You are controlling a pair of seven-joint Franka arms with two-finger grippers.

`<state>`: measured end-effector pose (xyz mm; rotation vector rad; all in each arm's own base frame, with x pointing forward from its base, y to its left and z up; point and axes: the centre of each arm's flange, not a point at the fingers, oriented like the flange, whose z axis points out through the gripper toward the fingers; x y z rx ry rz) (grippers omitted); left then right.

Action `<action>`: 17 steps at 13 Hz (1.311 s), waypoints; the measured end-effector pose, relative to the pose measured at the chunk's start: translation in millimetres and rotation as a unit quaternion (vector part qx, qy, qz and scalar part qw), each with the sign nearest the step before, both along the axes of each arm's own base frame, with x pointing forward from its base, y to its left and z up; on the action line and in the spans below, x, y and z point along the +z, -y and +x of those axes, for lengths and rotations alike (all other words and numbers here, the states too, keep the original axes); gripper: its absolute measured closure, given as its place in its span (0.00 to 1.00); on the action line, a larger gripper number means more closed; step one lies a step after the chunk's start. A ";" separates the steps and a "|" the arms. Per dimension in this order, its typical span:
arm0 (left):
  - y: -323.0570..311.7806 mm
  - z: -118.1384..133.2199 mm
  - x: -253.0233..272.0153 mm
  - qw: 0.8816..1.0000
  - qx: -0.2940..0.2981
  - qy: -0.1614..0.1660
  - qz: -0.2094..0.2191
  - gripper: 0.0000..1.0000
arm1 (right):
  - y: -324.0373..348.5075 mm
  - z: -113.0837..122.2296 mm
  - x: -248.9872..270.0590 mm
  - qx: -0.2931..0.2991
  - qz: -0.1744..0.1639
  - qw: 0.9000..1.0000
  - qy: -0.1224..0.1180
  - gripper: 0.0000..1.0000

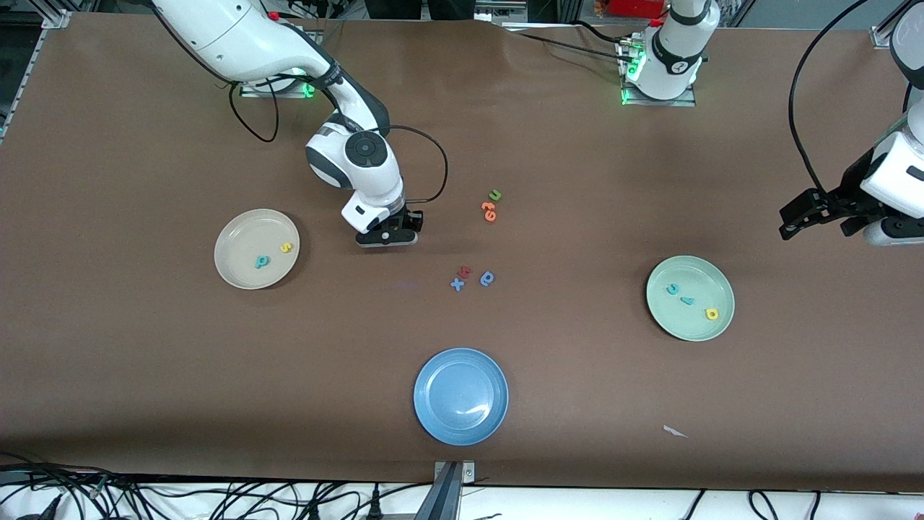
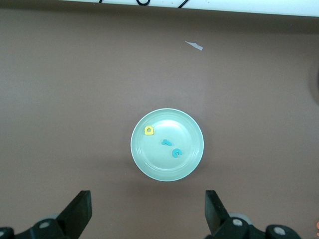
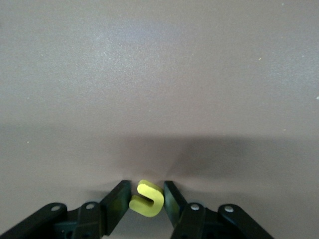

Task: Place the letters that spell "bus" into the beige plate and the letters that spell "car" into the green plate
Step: 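Carry the u onto the white plate and open the right gripper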

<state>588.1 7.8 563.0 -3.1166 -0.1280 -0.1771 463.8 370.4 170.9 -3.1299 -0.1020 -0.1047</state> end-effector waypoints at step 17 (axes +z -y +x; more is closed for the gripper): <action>0.1 1.6 3.7 1.000 0.000 0.004 0.000 0.00 | 211.0 57.8 90.9 0.120 -0.120 0.985 -0.012 0.70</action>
